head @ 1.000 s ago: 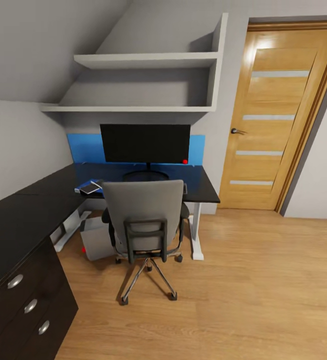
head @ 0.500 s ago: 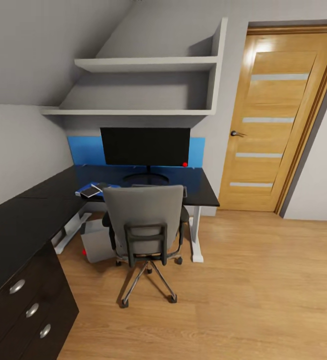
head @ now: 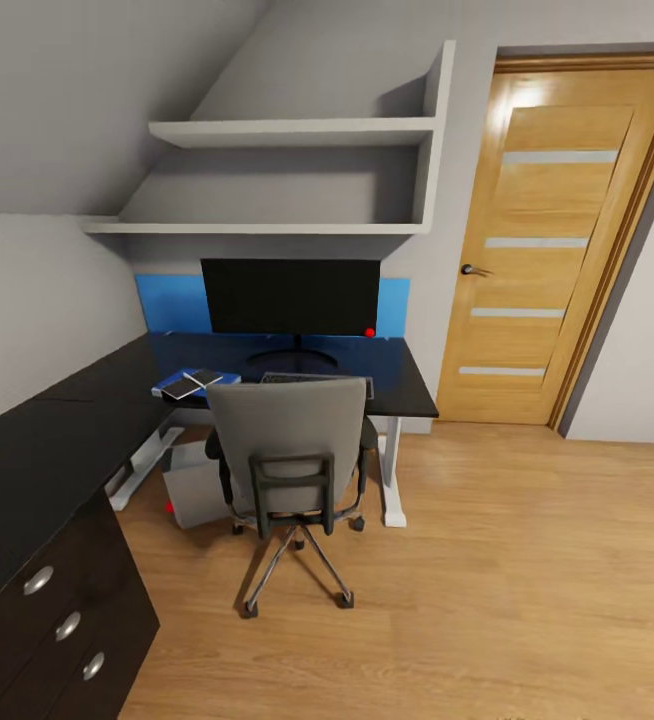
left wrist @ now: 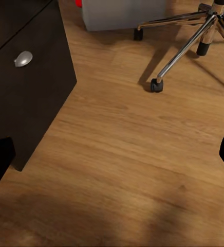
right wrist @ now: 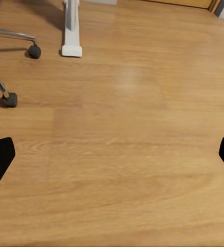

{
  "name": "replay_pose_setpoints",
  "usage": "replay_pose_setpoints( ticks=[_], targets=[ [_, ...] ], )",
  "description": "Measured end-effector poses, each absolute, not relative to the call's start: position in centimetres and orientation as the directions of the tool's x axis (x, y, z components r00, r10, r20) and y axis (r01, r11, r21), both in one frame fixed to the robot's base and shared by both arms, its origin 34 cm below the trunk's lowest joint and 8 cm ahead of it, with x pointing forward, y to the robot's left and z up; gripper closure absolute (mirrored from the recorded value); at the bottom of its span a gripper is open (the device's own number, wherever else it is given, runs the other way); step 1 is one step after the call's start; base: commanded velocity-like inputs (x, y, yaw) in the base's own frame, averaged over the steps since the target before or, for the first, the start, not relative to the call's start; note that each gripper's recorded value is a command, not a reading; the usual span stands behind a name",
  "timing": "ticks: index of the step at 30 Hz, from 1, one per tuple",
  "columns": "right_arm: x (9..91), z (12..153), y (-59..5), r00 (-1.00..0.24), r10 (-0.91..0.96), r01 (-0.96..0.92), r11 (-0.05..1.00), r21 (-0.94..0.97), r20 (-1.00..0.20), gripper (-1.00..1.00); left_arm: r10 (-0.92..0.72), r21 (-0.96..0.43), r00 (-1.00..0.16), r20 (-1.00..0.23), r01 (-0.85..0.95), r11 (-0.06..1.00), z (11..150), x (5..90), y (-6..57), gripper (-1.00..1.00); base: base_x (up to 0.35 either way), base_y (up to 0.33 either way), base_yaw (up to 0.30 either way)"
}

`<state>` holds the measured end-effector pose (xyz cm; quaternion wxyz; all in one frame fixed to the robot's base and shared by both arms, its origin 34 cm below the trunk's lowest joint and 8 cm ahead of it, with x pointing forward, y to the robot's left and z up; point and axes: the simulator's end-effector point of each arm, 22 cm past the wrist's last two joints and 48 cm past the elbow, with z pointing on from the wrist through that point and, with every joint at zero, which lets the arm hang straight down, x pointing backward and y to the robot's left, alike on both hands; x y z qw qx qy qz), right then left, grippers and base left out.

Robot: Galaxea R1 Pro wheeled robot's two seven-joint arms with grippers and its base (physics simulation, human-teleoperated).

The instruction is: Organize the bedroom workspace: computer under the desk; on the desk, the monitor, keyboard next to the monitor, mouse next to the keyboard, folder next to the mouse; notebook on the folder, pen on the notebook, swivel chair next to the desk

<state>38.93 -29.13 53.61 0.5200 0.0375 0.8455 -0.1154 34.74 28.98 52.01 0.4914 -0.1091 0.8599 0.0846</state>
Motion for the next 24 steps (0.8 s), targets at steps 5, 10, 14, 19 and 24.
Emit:
replay_pose_setpoints(
  ticks=[5, 10, 14, 19, 24],
  targets=[
    [38.6, 54.3, -29.7, -0.465, -0.043, 0.210, 0.965, -0.157, -0.884, -1.00, -0.104, 0.040, -0.500, -0.860, -0.270, 0.962, 52.7, 34.6, 29.0, -1.00, 0.000, 0.000, 0.000],
    [38.4, 55.0, -29.9, -0.473, -0.040, 0.214, 0.964, -0.159, -0.880, -1.00, -0.104, 0.043, -0.507, -0.856, -0.270, 0.962, 53.4, 34.4, 29.0, -1.00, 0.000, 0.000, 0.001],
    [38.4, 55.5, -29.7, -0.477, -0.039, 0.209, 0.965, -0.157, -0.878, -1.00, -0.107, 0.045, -0.512, -0.853, -0.276, 0.960, 54.0, 34.2, 29.0, -1.00, 0.000, 0.000, 0.035],
    [38.4, 56.3, -29.3, -0.478, -0.038, 0.203, 0.967, -0.153, -0.877, -1.00, -0.109, 0.044, -0.513, -0.851, -0.279, 0.959, 54.8, 34.2, 28.9, -1.00, 0.000, 0.000, 0.005],
    [38.2, 56.4, -29.7, -0.484, -0.043, 0.204, 0.966, -0.161, -0.874, -1.00, -0.111, 0.042, -0.513, -0.851, -0.277, 0.960, 55.0, 34.2, 28.7, -1.00, 0.000, 0.000, 0.000]
  ],
)
